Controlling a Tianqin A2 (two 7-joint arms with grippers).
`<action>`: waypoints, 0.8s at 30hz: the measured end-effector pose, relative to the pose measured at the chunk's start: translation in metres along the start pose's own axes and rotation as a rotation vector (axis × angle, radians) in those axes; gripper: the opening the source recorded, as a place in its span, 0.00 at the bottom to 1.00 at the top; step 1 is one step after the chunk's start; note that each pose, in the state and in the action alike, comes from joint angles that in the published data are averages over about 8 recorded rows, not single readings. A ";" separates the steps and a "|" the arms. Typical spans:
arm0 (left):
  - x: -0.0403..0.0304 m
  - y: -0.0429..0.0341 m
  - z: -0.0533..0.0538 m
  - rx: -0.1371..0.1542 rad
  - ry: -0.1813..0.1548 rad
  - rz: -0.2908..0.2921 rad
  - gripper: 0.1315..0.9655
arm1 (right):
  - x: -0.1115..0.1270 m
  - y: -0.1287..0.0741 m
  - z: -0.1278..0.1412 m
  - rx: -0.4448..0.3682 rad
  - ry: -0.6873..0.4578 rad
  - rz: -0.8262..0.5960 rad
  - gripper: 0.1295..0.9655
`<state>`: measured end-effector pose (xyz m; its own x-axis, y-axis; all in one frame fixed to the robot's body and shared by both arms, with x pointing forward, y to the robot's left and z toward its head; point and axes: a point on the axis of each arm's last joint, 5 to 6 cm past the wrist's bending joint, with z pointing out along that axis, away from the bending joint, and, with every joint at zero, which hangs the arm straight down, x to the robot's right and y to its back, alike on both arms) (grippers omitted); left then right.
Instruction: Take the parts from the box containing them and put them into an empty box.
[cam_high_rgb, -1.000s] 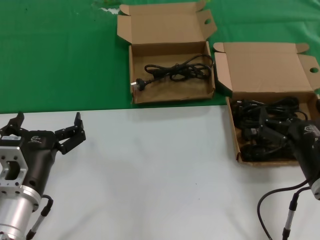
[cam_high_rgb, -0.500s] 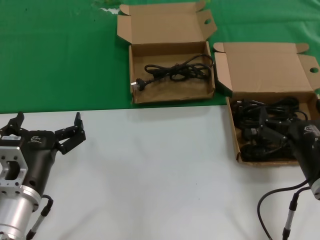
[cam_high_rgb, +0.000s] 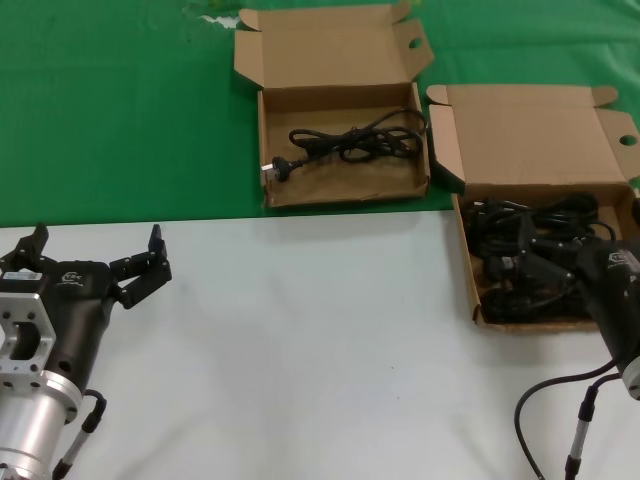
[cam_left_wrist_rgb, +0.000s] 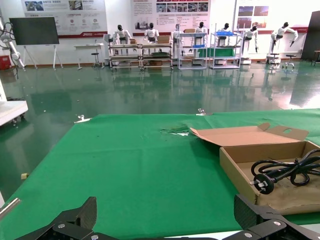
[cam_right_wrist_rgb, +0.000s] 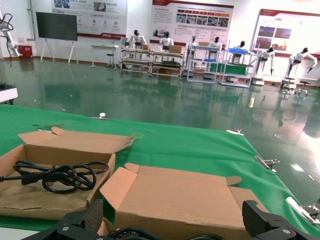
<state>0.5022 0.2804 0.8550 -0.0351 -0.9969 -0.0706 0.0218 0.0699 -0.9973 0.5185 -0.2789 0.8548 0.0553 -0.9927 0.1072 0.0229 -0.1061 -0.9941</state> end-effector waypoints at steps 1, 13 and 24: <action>0.0000 0.0000 0.000 0.000 0.000 0.000 1.00 | 0.000 0.000 0.000 0.000 0.000 0.000 1.00; 0.0000 0.0000 0.000 0.000 0.000 0.000 1.00 | 0.000 0.000 0.000 0.000 0.000 0.000 1.00; 0.0000 0.0000 0.000 0.000 0.000 0.000 1.00 | 0.000 0.000 0.000 0.000 0.000 0.000 1.00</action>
<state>0.5022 0.2804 0.8550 -0.0351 -0.9969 -0.0708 0.0218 0.0701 -0.9973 0.5185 -0.2789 0.8548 0.0553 -0.9927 0.1072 0.0229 -0.1061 -0.9941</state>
